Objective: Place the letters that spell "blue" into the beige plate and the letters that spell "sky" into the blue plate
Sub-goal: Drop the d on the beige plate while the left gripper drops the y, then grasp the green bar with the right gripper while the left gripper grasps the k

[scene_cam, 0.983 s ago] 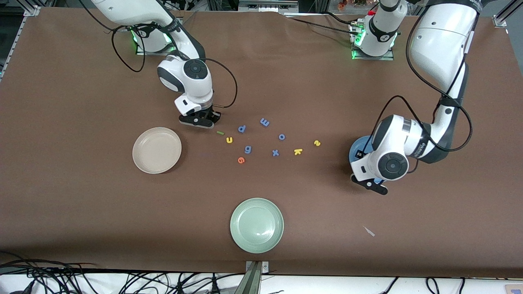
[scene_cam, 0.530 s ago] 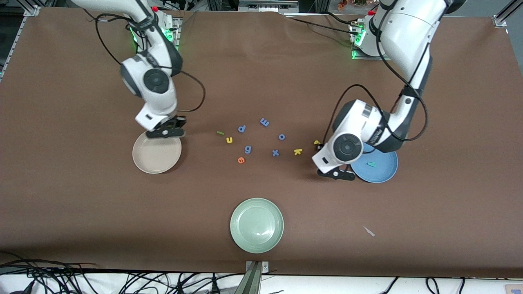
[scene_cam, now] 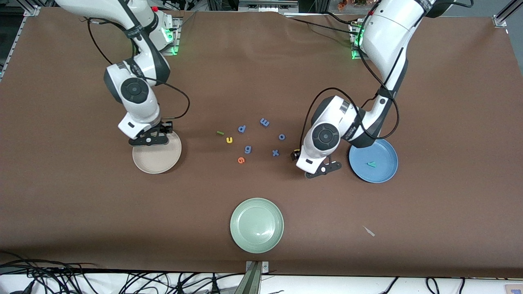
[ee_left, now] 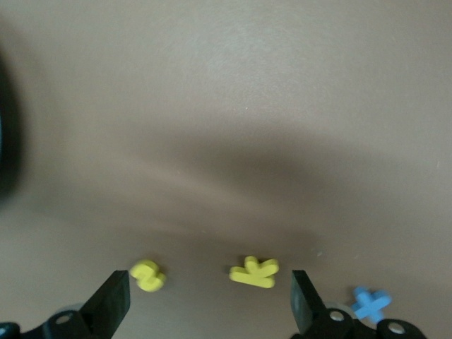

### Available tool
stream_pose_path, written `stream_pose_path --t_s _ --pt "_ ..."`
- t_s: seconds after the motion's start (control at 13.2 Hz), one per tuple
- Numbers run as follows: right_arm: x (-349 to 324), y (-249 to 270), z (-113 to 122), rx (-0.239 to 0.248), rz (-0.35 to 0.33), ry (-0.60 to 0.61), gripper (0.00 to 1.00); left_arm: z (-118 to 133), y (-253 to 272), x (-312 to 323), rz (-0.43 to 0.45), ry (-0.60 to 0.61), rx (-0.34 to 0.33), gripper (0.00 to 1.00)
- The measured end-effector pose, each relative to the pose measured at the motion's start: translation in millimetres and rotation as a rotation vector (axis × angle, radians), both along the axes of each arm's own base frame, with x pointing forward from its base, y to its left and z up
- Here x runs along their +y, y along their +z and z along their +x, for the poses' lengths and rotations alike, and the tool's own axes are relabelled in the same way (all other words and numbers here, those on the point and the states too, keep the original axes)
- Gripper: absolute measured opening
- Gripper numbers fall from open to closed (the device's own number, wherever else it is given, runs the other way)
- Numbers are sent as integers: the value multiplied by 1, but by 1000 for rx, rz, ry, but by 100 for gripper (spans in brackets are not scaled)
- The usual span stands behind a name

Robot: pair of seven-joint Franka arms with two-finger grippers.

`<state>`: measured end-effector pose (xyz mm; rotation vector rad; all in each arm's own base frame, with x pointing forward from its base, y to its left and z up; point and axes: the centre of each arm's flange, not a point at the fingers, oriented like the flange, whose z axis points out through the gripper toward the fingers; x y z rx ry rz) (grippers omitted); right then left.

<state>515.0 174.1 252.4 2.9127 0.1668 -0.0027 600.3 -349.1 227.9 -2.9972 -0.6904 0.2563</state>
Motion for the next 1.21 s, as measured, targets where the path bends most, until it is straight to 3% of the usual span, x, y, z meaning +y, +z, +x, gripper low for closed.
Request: stream_pose_path --t_s 0.23,0.61,0.83,1.06,1.13,1.21 --pt "49 5 -6 1 62 -166 74 1 -2 -9 33 369 -44 100" --pt "121 -28 -30 -7 178 -374 74 -12 -16 -14 117 803 -35 100" --pt "140 -40 -34 4 218 -421 74 -23 -34 -19 99 924 -60 100" --pt "154 -45 -39 5 256 -397 74 -37 -49 -25 89 962 -69 99" --pt "159 -49 -43 0 256 -365 74 -38 -49 -26 89 968 -70 94" --pt "162 -54 -45 -8 257 -334 74 -38 -49 -26 85 972 -72 82"
